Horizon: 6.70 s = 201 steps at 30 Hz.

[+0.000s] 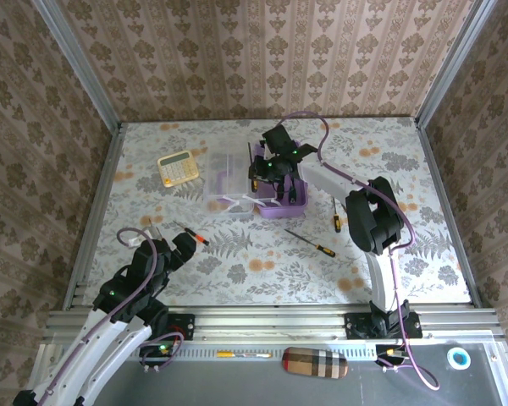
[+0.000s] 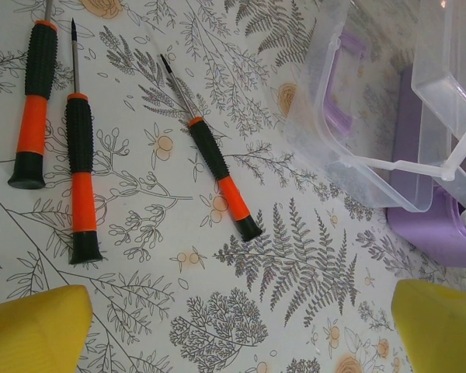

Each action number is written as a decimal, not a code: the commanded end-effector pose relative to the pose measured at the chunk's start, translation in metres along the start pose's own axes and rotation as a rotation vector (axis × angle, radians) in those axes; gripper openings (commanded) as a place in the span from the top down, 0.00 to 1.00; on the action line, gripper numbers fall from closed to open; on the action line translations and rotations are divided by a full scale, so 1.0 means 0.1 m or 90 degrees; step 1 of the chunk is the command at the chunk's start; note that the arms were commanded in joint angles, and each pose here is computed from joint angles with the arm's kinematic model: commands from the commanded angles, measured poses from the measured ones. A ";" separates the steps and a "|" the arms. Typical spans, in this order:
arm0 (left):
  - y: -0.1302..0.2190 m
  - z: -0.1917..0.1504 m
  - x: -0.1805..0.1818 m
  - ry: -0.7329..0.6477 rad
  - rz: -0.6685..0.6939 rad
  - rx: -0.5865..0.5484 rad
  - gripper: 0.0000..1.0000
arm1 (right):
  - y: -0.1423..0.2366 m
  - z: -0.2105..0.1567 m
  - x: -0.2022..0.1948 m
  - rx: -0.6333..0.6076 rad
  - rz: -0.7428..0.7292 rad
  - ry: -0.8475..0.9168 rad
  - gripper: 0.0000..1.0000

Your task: Pack the tool kit

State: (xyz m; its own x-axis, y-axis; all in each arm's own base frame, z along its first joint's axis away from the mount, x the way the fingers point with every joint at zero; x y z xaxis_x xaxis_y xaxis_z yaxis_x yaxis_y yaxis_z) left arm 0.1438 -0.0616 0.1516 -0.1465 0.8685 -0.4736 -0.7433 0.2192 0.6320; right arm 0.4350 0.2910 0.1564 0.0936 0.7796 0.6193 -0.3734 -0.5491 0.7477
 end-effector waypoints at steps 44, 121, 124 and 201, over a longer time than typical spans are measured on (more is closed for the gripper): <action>-0.03 0.13 -0.38 -0.024 -0.104 0.015 0.00 | 1.64 -0.37 -1.25 -0.173 -0.159 -0.021 0.48; -0.61 -0.50 -1.36 -0.139 -0.244 0.163 0.00 | 1.10 -0.52 -2.26 -0.043 -0.387 -0.048 0.81; -0.60 -0.49 -1.36 -0.140 -0.243 0.161 0.00 | 1.16 -0.50 -2.21 -0.056 -0.378 -0.045 0.81; -0.03 0.03 -0.34 -0.043 -0.034 -0.018 0.00 | 0.01 -0.14 -0.05 -0.007 -0.129 0.107 0.81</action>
State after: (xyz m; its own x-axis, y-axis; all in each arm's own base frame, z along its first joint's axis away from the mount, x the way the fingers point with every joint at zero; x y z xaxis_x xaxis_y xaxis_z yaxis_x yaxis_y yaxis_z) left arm 0.1523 -0.0901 0.1654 -0.0734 0.8781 -0.4728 -0.7680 0.2527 0.5885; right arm 0.4209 0.2858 0.1512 0.0057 0.9171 0.3987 -0.3971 -0.3638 0.8426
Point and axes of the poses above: each hand's point on the last joint's axis, 136 mm out from that joint toward the fingers, its own y axis back along the fingers, its own x axis along the line the jaws close on, z = x × y, the point moved 5 cm from there along y, back along the fingers, and after that the axes turned 11 degrees about -y, right-handed, at the moved point
